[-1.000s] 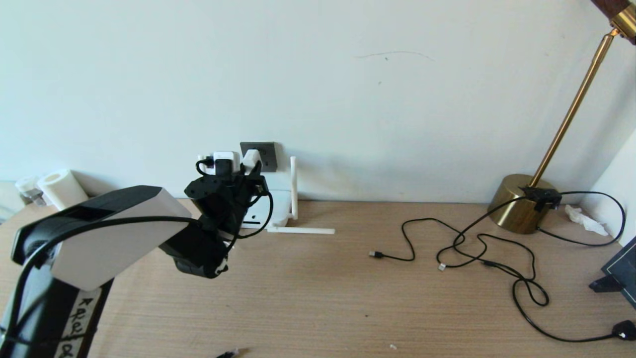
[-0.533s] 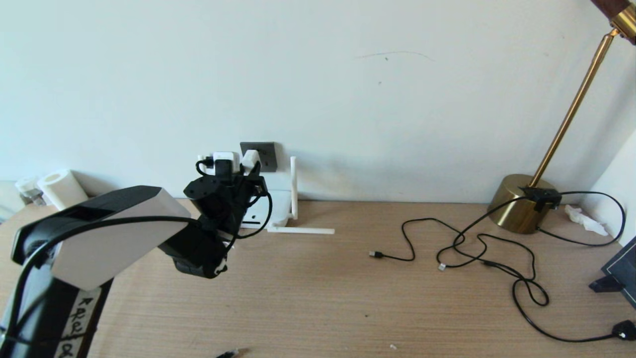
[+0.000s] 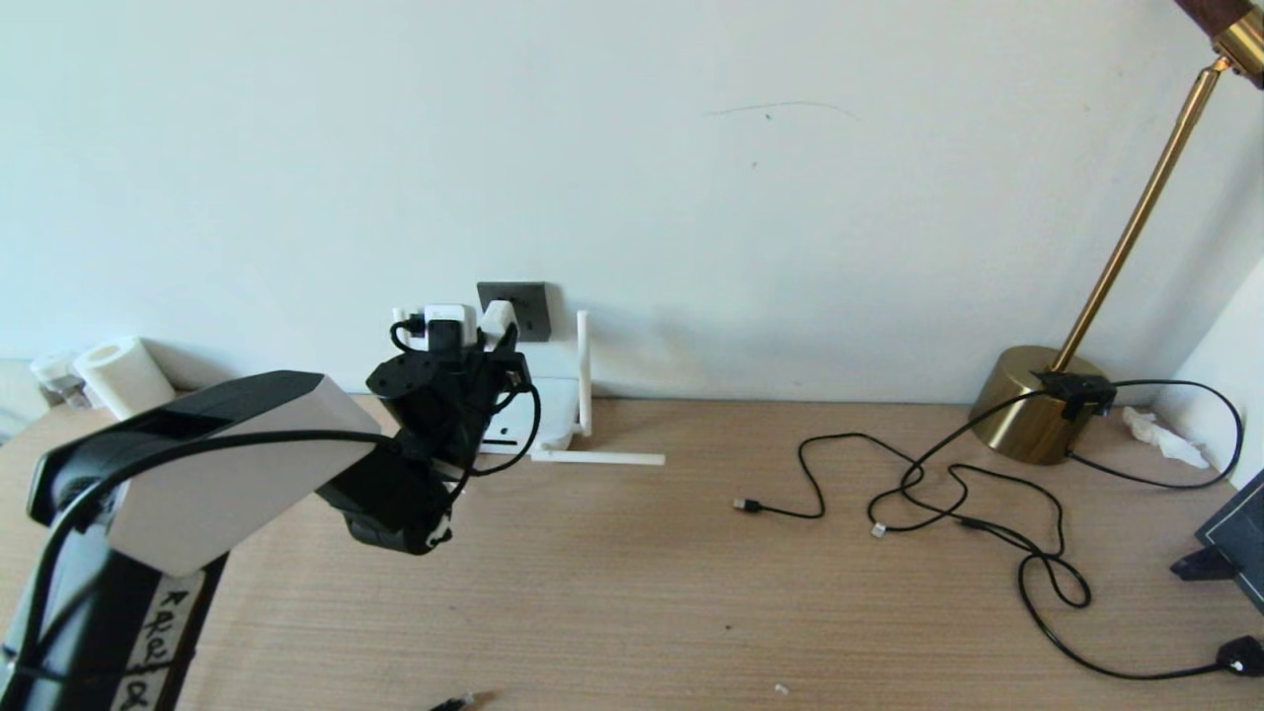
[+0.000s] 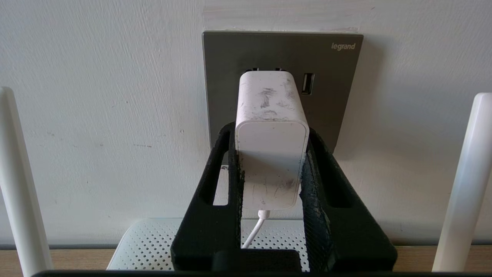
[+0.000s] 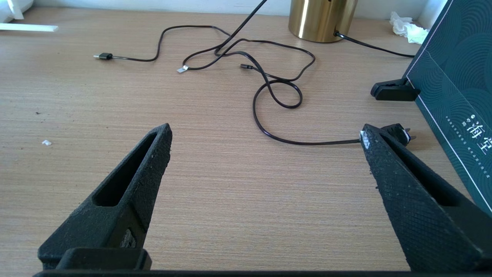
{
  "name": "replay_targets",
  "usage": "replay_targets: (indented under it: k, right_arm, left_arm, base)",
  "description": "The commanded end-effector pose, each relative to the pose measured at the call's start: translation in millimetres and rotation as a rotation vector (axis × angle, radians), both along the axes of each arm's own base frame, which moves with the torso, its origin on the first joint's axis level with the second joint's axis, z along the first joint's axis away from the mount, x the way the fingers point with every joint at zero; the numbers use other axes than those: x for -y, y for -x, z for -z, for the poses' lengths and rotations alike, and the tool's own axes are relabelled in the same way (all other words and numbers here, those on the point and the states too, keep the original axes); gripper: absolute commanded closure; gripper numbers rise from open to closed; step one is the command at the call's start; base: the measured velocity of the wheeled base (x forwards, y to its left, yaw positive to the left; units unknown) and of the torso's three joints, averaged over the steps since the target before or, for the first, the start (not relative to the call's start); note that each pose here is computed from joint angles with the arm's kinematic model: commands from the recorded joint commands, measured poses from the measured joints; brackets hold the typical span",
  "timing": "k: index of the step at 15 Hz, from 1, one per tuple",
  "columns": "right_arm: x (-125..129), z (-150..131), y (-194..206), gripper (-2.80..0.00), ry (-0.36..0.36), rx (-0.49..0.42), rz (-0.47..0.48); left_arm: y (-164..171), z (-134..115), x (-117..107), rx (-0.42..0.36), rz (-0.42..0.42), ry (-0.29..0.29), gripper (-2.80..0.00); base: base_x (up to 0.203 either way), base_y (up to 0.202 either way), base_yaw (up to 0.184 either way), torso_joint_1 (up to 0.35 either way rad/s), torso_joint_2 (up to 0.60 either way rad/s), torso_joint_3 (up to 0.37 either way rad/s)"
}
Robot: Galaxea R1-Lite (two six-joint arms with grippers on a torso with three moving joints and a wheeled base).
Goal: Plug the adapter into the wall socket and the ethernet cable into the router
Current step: Plug plug into socket
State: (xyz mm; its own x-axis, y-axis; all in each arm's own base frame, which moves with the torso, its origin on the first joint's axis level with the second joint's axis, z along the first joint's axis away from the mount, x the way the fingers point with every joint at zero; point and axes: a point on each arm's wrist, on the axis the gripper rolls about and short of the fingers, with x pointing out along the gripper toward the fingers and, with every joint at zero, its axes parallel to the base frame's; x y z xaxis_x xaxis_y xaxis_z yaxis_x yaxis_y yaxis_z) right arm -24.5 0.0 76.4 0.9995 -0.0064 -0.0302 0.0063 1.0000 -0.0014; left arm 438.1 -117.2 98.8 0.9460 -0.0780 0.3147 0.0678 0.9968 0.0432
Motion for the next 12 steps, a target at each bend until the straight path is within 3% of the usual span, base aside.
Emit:
replay_targets:
  k: [1,12]
  right_arm:
    - [0.0,-0.1,0.0,-2.80,0.000,0.000,0.000]
    - [0.0,0.3,-0.1,-2.80,0.000,-0.002,-0.001]
  left_arm:
    - [-0.1,-0.4,-0.1,0.008,-0.002,0.002,0.00]
    - [-3.6,3.0,-8.9,0.004,-0.009,-0.011,0.00]
  base:
    - [0.000,0.000,0.000,0.000,0.00,0.000]
    - [0.000,0.000,0.000,0.000,0.00,0.000]
